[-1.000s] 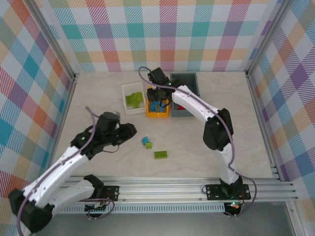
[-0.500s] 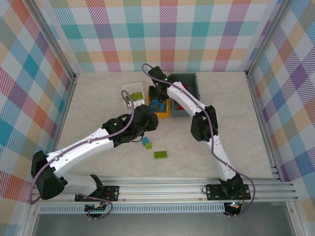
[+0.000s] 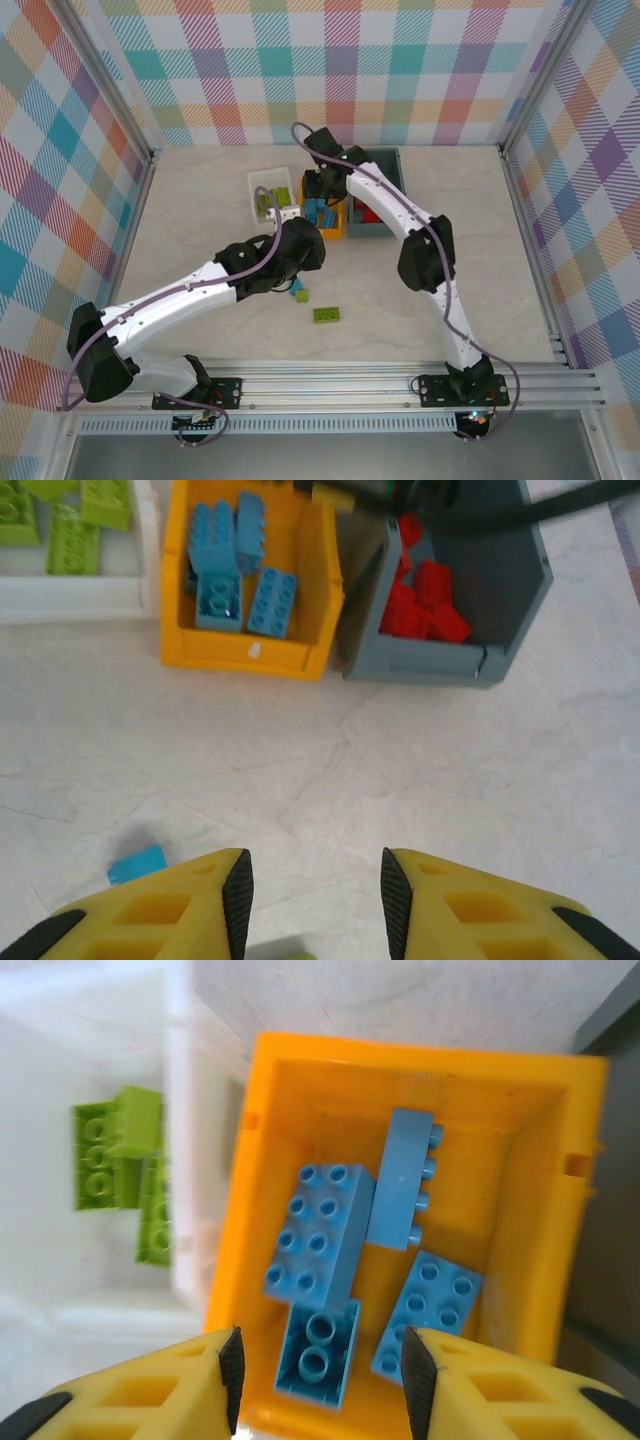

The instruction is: Sort the legos into containers by color

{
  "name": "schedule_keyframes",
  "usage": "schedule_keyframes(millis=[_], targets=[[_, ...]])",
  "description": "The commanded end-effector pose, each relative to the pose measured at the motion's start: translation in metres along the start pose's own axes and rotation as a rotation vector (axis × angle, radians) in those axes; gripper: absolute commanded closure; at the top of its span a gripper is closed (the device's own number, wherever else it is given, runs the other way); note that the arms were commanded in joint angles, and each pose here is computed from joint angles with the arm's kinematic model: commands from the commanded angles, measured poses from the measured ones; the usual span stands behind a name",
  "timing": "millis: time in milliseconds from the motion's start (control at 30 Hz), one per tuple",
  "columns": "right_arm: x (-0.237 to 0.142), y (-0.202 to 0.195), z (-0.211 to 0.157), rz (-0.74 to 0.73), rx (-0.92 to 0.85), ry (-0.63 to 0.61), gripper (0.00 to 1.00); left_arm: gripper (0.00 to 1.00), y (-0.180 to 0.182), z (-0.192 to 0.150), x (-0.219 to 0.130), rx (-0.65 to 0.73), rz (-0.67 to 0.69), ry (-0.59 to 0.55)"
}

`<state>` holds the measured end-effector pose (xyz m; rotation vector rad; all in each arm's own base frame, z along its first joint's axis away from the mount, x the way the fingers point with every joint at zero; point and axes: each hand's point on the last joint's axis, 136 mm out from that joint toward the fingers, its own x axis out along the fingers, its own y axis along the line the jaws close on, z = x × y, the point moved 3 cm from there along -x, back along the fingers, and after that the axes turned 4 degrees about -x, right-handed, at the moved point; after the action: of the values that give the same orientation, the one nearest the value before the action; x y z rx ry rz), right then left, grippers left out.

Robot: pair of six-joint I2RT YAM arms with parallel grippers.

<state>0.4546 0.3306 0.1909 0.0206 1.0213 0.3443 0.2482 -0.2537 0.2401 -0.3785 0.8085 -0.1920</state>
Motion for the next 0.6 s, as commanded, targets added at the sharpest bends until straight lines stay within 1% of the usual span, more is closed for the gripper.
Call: schedule_keyframes(millis=[0,67,200,267,333,433,567], targets=[[-0.087,0.011,0.020,0.048,-0.029,-0.178,0.54,0.58,0.001,-0.037,0.010,0.112,-0.025,0.137],[-0.114,0.003,0.006,0.062,-0.025,-0.217,0.53,0.56,0.000,-0.053,0.015,0.185,-0.054,0.211],[-0.155,-0.020,-0.052,0.110,-0.033,-0.229,0.52,0.52,-0.001,-0.086,0.025,0.391,-0.120,0.367],[-0.173,-0.029,-0.087,0.148,-0.049,-0.215,0.51,0.49,-0.001,-0.099,0.029,0.511,-0.144,0.424],[-0.188,-0.039,-0.126,0.194,-0.064,-0.183,0.48,0.47,-0.001,-0.109,0.032,0.632,-0.170,0.474],[-0.208,-0.049,-0.175,0.262,-0.074,-0.126,0.44,0.45,-0.003,-0.122,0.036,0.792,-0.213,0.560],[-0.230,-0.061,-0.220,0.325,-0.020,-0.086,0.40,0.43,0.001,-0.132,0.049,0.934,-0.201,0.635]])
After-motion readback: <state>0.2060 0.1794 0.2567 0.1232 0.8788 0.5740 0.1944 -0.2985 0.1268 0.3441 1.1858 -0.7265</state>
